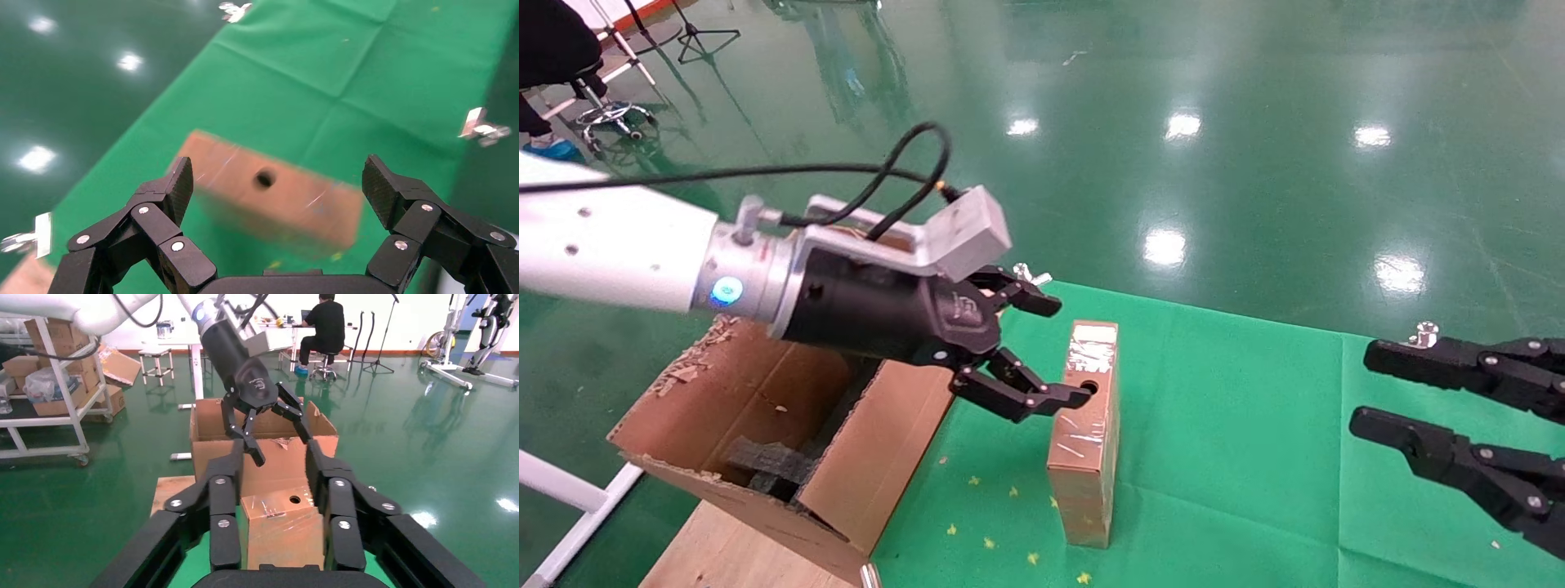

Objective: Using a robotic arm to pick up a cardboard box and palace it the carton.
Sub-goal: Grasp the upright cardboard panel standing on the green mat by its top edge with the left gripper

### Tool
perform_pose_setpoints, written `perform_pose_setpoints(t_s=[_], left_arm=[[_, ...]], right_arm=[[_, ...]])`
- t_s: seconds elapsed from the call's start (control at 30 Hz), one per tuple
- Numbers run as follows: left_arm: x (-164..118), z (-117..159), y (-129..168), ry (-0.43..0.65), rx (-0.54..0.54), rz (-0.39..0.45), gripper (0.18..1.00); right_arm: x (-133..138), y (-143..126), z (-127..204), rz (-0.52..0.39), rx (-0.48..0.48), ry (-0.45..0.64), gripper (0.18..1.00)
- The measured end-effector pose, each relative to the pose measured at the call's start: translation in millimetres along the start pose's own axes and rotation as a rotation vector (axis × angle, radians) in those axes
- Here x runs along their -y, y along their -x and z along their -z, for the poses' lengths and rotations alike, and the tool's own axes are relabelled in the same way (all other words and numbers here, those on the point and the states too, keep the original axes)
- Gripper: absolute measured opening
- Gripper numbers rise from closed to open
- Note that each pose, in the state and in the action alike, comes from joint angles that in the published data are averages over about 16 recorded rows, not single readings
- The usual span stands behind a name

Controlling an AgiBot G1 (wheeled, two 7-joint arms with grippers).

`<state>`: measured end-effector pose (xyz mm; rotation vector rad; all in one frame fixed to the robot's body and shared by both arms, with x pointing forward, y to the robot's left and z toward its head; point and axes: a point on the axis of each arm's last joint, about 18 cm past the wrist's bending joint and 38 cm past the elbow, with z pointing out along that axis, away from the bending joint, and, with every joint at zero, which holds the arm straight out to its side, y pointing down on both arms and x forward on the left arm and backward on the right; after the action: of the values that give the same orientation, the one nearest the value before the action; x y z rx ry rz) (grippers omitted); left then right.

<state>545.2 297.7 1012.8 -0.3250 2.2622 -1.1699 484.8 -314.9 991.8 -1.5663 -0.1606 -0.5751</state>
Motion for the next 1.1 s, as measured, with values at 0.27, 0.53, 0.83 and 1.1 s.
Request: perform_pose_setpoints(t_s=[0.27,0.53,0.83,1.1], left_arm=[[30.7,-27.9,3.9,0.187,0.025,0.199,1.001],[48.7,-62.4,7.1,0.394,0.130,0.479,1.001],[68.3,-95.1,11.3,0.525,0.214,0.684,1.001],[75.4,-118.3,24.1,0.543,0.236,0.740,1.001]], right_arm=[[0.0,0.0,0.0,0.000,0.000,0.000,0.371],[0.0,0.0,0.0,0.000,0.000,0.000,0.265],[0.0,0.0,0.0,0.000,0.000,0.000,0.201],[0.0,0.0,0.0,0.000,0.000,0.000,0.191]])
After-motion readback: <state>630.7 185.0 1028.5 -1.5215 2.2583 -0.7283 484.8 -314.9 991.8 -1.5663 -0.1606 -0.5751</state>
